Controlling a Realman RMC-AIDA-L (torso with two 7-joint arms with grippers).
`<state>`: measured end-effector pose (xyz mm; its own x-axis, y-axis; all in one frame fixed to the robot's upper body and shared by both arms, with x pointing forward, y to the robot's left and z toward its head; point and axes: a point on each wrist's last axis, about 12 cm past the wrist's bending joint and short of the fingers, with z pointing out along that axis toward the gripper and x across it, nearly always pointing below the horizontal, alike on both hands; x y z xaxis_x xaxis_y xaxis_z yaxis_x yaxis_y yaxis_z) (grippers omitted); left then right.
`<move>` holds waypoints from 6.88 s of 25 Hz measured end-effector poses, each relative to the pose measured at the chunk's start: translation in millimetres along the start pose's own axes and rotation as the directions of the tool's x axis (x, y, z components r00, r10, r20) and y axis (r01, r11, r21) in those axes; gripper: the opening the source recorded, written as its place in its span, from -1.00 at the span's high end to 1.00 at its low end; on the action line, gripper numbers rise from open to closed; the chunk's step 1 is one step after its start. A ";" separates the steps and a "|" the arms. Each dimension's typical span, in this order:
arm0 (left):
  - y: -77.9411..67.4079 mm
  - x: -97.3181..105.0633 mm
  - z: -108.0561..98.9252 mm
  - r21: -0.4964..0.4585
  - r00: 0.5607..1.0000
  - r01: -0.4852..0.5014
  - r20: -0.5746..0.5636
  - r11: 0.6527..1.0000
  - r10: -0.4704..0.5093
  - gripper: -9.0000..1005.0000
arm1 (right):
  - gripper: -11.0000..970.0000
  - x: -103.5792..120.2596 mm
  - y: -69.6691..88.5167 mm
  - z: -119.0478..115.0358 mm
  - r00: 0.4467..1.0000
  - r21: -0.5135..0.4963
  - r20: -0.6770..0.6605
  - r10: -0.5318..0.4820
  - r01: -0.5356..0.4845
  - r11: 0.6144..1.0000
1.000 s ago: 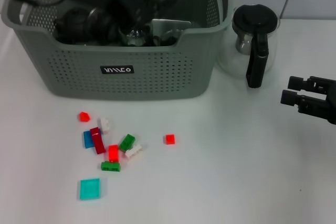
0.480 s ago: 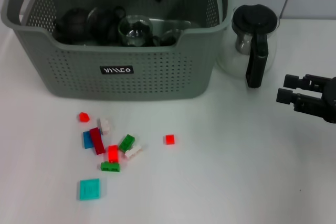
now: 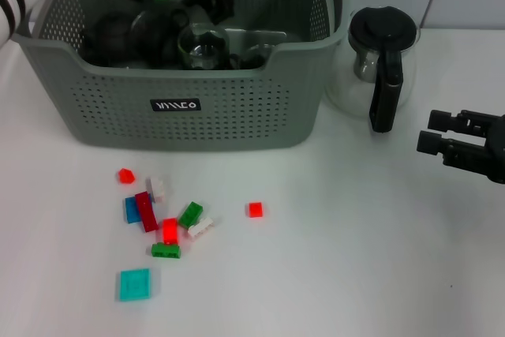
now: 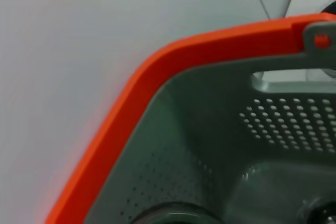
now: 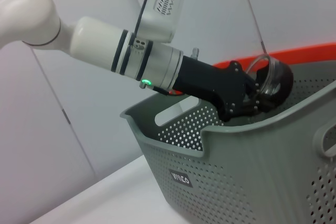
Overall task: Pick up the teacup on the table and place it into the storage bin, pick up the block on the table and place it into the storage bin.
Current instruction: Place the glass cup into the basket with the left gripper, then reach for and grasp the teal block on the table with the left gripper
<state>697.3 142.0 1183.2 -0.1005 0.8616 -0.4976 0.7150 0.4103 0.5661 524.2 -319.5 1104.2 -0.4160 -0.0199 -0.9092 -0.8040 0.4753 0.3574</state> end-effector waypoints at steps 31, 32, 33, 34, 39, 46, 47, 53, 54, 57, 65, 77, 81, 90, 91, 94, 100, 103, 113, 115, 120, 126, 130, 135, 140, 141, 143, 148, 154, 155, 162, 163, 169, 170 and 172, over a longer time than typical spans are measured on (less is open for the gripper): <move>-29.8 4.4 15.6 0.039 0.997 -0.065 -0.038 0.997 0.066 0.57 | -0.26 2.5 0.9 -1.2 1.000 0.002 0.000 0.002 -0.002 1.000; -29.2 4.2 15.2 0.037 0.997 -0.060 -0.037 0.997 0.062 0.49 | -0.26 2.2 0.8 -1.1 1.000 0.002 0.000 0.001 -0.001 1.000; -28.3 3.5 14.6 0.035 0.998 -0.055 -0.035 0.998 0.057 0.41 | -0.26 2.0 0.7 -1.1 1.000 0.002 0.000 0.000 0.000 1.000; -27.2 2.6 13.5 0.034 0.998 -0.048 -0.033 0.998 0.049 0.33 | -0.26 1.8 0.5 -1.1 1.000 0.002 0.000 -0.001 0.001 1.000; -12.9 -4.3 -5.7 0.034 0.999 0.038 0.026 0.999 -0.039 -0.05 | -0.26 0.7 -0.1 -1.4 1.000 0.003 -0.001 -0.005 0.005 1.000; 25.4 -3.3 -70.2 0.134 0.931 0.284 0.199 0.949 -0.307 -0.39 | -0.26 -0.2 -0.5 -1.4 1.000 0.003 -0.002 -0.003 0.003 1.000; 29.3 -0.1 -80.3 0.165 0.913 0.318 0.214 0.934 -0.348 -0.38 | -0.26 -0.3 -0.5 -1.3 1.000 0.003 -0.002 -0.002 0.002 1.000; 35.3 20.0 -128.8 0.333 0.795 0.450 0.273 0.828 -0.542 -0.37 | -0.26 -1.1 -0.2 -0.9 1.000 -0.002 -0.001 0.000 0.000 1.000; 34.6 24.6 -135.6 0.360 0.776 0.463 0.276 0.810 -0.567 -0.37 | -0.26 -1.5 -0.2 -0.9 1.000 -0.003 0.000 0.000 0.000 1.000; 31.1 38.1 -154.5 0.449 0.734 0.459 0.294 0.766 -0.612 -0.36 | -0.26 -2.8 -0.7 -1.2 1.000 -0.003 -0.001 -0.003 0.003 1.000; 20.5 85.5 -196.0 0.588 0.719 0.381 0.296 0.713 -0.629 -0.34 | -0.26 -3.4 -1.3 -2.6 1.000 -0.005 -0.007 -0.004 0.004 1.000; -13.8 121.2 -200.5 0.666 0.856 0.321 0.101 0.673 -0.508 -0.31 | -0.26 -1.9 -0.6 -1.9 0.999 -0.012 -0.025 0.020 -0.020 1.000; -26.4 119.5 -187.7 0.675 0.879 0.364 -0.021 0.642 -0.476 -0.30 | -0.26 -1.4 -0.4 -1.5 0.999 -0.013 -0.027 0.021 -0.022 1.000; -45.6 111.7 -172.0 0.635 0.889 0.443 -0.222 0.632 -0.400 -0.28 | -0.26 -0.4 -1.0 -0.7 0.999 -0.008 -0.036 0.024 -0.024 1.000; -47.3 111.7 -170.6 0.630 0.890 0.447 -0.239 0.635 -0.389 -0.28 | -0.26 -0.3 -1.0 -0.5 0.999 -0.008 -0.036 0.024 -0.024 1.000; -55.4 109.4 -166.0 0.631 0.903 0.428 -0.278 0.647 -0.327 -0.27 | -0.26 -0.4 -1.1 -0.6 0.999 -0.007 -0.036 0.024 -0.024 1.000; -72.3 101.7 -151.4 0.640 0.932 0.357 -0.289 0.681 -0.217 -0.25 | -0.26 -1.6 -1.6 1.2 0.999 -0.006 -0.034 0.021 -0.021 1.000; -78.2 101.2 -142.4 0.612 0.932 0.348 -0.309 0.710 -0.191 -0.25 | -0.26 -2.1 -1.9 1.9 0.999 -0.005 -0.033 0.020 -0.020 1.000; -95.8 99.5 -129.8 0.598 0.923 0.298 -0.380 0.744 -0.064 -0.23 | -0.26 -3.4 -1.8 4.2 0.999 -0.010 -0.031 0.017 -0.018 1.000; -97.4 98.2 -129.0 0.599 0.921 0.293 -0.386 0.745 -0.053 -0.23 | -0.26 -3.3 -1.9 4.5 0.999 -0.009 -0.031 0.018 -0.018 1.000; -104.0 94.9 -122.2 0.593 0.911 0.262 -0.412 0.762 0.007 -0.23 | -0.26 -3.3 -2.0 4.4 0.999 -0.008 -0.031 0.018 -0.018 1.000; -119.0 88.6 -111.1 0.584 0.880 0.220 -0.465 0.781 0.100 -0.22 | -0.26 -2.7 -1.8 4.2 0.999 -0.007 -0.031 0.019 -0.020 1.000; -125.2 82.9 -107.7 0.592 0.872 0.198 -0.470 0.781 0.136 -0.22 | -0.26 -2.5 -1.7 4.2 0.999 -0.008 -0.031 0.020 -0.020 1.000; -129.0 78.2 -105.8 0.591 0.868 0.185 -0.473 0.785 0.152 -0.22 | -0.26 -1.3 -1.5 3.3 0.999 -0.005 -0.031 0.023 -0.023 1.000; -133.3 74.6 -102.1 0.585 0.866 0.172 -0.473 0.793 0.161 -0.22 | -0.26 -1.1 -1.5 3.0 0.999 -0.004 -0.031 0.023 -0.023 1.000; -134.3 74.2 -101.0 0.584 0.865 0.169 -0.473 0.794 0.164 -0.22 | -0.26 -1.1 -1.6 3.0 0.999 -0.003 -0.031 0.023 -0.023 1.000; -135.5 74.4 -99.5 0.584 0.864 0.168 -0.475 0.794 0.166 -0.22 | -0.26 -1.1 -1.6 3.1 0.999 -0.003 -0.031 0.023 -0.023 1.000; -139.3 72.0 -97.6 0.585 0.860 0.157 -0.478 0.796 0.181 -0.22 | -0.26 -0.4 -1.7 2.5 0.999 0.000 -0.031 0.025 -0.025 1.000; -142.1 69.9 -96.3 0.580 0.856 0.151 -0.482 0.801 0.188 -0.22 | -0.26 0.0 -1.6 2.7 0.999 -0.001 -0.030 0.027 -0.027 1.000; -142.3 69.7 -96.0 0.579 0.855 0.151 -0.483 0.801 0.187 -0.22 | -0.26 0.0 -1.6 2.7 0.999 -0.001 -0.031 0.026 -0.026 1.000; -144.9 71.0 -90.9 0.577 0.848 0.162 -0.496 0.800 0.187 -0.22 | -0.26 0.5 -2.0 2.5 0.999 -0.003 -0.030 0.028 -0.028 1.000; -145.5 71.2 -90.3 0.578 0.846 0.163 -0.499 0.800 0.188 -0.22 | -0.26 0.6 -2.1 2.4 0.999 -0.003 -0.031 0.028 -0.028 1.000; -146.0 71.2 -89.0 0.577 0.845 0.159 -0.499 0.801 0.192 -0.22 | -0.26 1.4 -2.0 1.3 0.999 0.000 -0.030 0.030 -0.030 1.000; -146.3 71.6 -88.4 0.577 0.845 0.159 -0.500 0.801 0.192 -0.22 | -0.26 1.4 -2.0 1.3 0.999 0.000 -0.030 0.030 -0.030 1.000; -146.9 72.1 -87.2 0.577 0.844 0.160 -0.501 0.801 0.193 -0.22 | -0.26 1.5 -1.9 1.3 0.999 0.000 -0.030 0.031 -0.031 1.000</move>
<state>524.8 169.9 1121.6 -0.2937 0.9557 0.0184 0.9558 0.2938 -0.0059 525.7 -319.3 1101.9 -0.4529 -0.0318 -0.8910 -0.7910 0.4755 0.3851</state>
